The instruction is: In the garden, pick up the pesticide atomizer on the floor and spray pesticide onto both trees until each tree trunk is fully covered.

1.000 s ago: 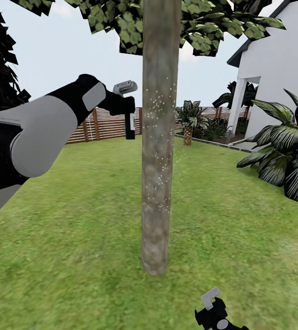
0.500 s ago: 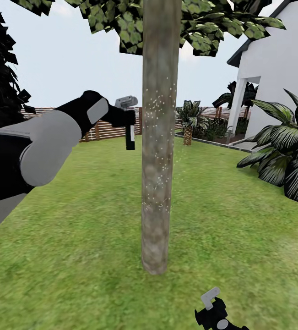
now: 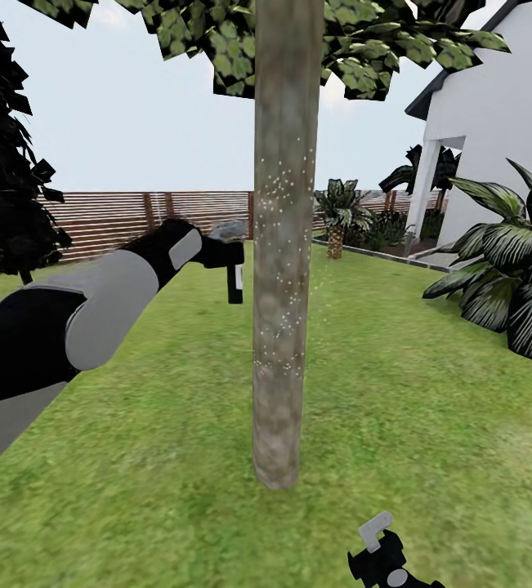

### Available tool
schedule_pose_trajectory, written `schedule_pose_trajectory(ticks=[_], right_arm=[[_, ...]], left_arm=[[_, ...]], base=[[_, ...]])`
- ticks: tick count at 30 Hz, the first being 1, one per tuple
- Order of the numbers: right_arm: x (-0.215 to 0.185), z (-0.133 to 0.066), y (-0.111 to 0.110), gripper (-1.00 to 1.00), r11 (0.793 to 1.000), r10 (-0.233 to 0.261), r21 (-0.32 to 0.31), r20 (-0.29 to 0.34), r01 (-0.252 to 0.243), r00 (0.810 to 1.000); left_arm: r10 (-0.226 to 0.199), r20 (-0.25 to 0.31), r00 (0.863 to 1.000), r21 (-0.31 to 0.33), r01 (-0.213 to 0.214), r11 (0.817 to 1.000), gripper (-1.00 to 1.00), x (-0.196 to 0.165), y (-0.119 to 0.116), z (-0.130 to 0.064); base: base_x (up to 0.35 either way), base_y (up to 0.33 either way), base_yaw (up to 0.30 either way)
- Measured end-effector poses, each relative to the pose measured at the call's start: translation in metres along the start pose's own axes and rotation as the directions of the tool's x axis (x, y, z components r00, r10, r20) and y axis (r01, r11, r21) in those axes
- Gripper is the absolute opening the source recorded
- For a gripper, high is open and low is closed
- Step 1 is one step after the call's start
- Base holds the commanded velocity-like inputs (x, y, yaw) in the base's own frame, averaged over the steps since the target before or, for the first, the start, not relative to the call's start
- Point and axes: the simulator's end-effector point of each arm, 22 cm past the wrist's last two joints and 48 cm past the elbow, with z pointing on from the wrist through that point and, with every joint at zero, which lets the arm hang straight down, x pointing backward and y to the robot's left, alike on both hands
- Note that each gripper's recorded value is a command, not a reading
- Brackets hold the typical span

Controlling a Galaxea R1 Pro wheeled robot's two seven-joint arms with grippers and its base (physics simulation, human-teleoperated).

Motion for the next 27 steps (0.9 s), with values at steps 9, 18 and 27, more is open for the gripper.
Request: schedule_pose_trajectory(ticks=[9,18,27], right_arm=[[0.000,0.000,0.000,1.00,1.000,0.000,0.000,0.000,0.000,1.000],[-0.001,0.000,0.001,1.00,1.000,0.000,-0.001,0.001,0.000,1.000],[-0.001,-0.001,0.022,1.00,0.996,-0.001,-0.094,0.001,0.001,1.000]], left_arm=[[-0.028,-0.044,0.999,-0.005,0.028,1.000,-1.00,0.052,0.013,0.022],[-0.047,-0.053,0.998,-0.010,0.046,0.999,-1.00,0.091,0.023,0.037],[-0.061,-0.048,0.997,-0.008,0.060,0.998,-1.00,0.139,0.027,0.055]], base=[[0.000,0.000,0.000],[0.000,0.000,0.000],[0.000,0.000,0.000]])
